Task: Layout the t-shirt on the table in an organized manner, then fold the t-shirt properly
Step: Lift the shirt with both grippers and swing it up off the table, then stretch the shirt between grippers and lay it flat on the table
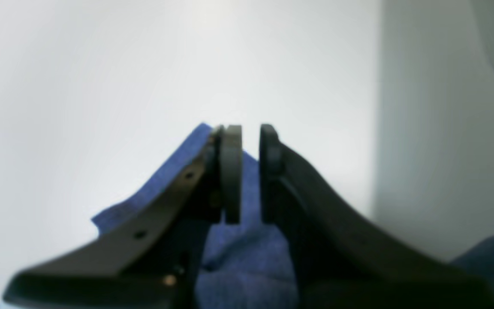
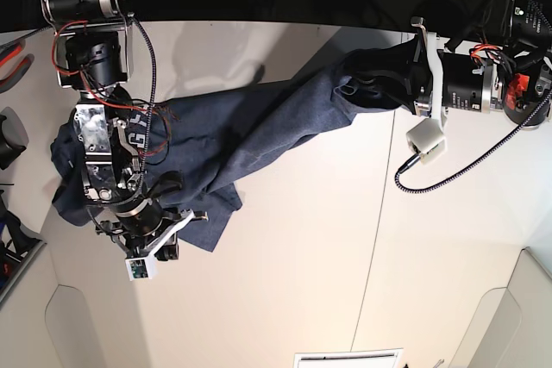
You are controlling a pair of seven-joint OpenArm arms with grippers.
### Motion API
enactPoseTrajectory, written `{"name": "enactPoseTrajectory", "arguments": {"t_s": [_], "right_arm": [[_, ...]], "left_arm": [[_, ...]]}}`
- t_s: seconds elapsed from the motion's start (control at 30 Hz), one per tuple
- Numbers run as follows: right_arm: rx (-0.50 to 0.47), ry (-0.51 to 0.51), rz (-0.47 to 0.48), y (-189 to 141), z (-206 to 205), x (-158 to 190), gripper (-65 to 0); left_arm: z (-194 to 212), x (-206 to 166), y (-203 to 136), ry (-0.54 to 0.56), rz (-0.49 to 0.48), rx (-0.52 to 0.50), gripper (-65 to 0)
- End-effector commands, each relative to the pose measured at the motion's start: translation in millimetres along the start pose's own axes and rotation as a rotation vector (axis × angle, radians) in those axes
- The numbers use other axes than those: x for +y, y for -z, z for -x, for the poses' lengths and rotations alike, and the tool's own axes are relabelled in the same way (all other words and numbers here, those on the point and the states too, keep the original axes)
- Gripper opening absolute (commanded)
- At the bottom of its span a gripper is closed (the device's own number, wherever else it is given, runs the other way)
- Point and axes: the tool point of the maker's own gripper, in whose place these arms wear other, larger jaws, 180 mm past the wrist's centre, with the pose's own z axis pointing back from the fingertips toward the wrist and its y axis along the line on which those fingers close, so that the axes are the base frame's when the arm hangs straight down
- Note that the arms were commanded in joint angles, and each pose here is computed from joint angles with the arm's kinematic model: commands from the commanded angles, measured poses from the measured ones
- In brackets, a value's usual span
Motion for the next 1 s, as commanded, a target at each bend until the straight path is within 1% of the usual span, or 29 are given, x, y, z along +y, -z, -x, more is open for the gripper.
{"name": "enactPoseTrajectory", "arguments": {"t_s": [0.0, 0.03, 0.1, 0.13, 0.17, 0.3, 0.43, 0.47, 0.53, 0.6, 0.7, 0.87, 0.93, 0.97], "right_arm": [[-0.062, -0.009, 0.016, 2, -29, -6, -55.9], [-0.057, -0.026, 0.021, 2, -32, -7, -50.6], [-0.046, -0.058, 0.035, 4, -35, -10, -36.1], [-0.036, -0.070, 0.041, 6, -35, -13, -31.8], [-0.021, -0.075, 0.045, 8, -31, -15, -30.7], [0.060, -0.071, 0.049, 18, -5, -21, -30.7], [0.126, -0.103, 0.059, 23, 16, -26, -30.7], [0.136, -0.129, 0.078, 22, 19, -30, -30.7], [0.143, -0.170, 0.160, 20, 18, -48, -30.8], [0.144, -0.187, 0.230, 15, 17, -68, -30.8], [0.154, -0.212, 0.303, 7, 18, -96, -30.8], [0.204, -0.232, 0.383, -8, 24, -137, -30.9], [0.205, -0.233, 0.413, -15, 23, -153, -30.9], [0.201, -0.218, 0.429, -18, 21, -162, -31.0]], "left_arm": [[-11, -4, -5, 0.030, 0.009, -0.031, -65.0], [-11, -4, -5, 0.030, 0.009, -0.031, -65.0], [-12, -4, -5, 0.030, 0.010, -0.038, -65.0], [-12, -4, -5, 0.030, 0.010, -0.041, -65.0], [-13, -4, -5, 0.030, 0.010, -0.043, -65.0], [-13, -4, -5, 0.030, 0.010, -0.043, -65.0], [-13, -4, -5, 0.030, 0.010, -0.043, -65.0], [-13, -4, -5, 0.030, 0.010, -0.043, -65.0], [-13, -4, -5, 0.030, 0.010, -0.043, -65.0], [-13, -4, -5, 0.030, 0.010, -0.042, -65.0], [-13, -4, -5, 0.030, 0.010, -0.042, -65.0], [-13, -4, -5, 0.030, 0.010, -0.042, -65.0], [-13, -4, -5, 0.030, 0.010, -0.042, -65.0], [-13, -4, -5, 0.030, 0.010, -0.042, -65.0]]}}
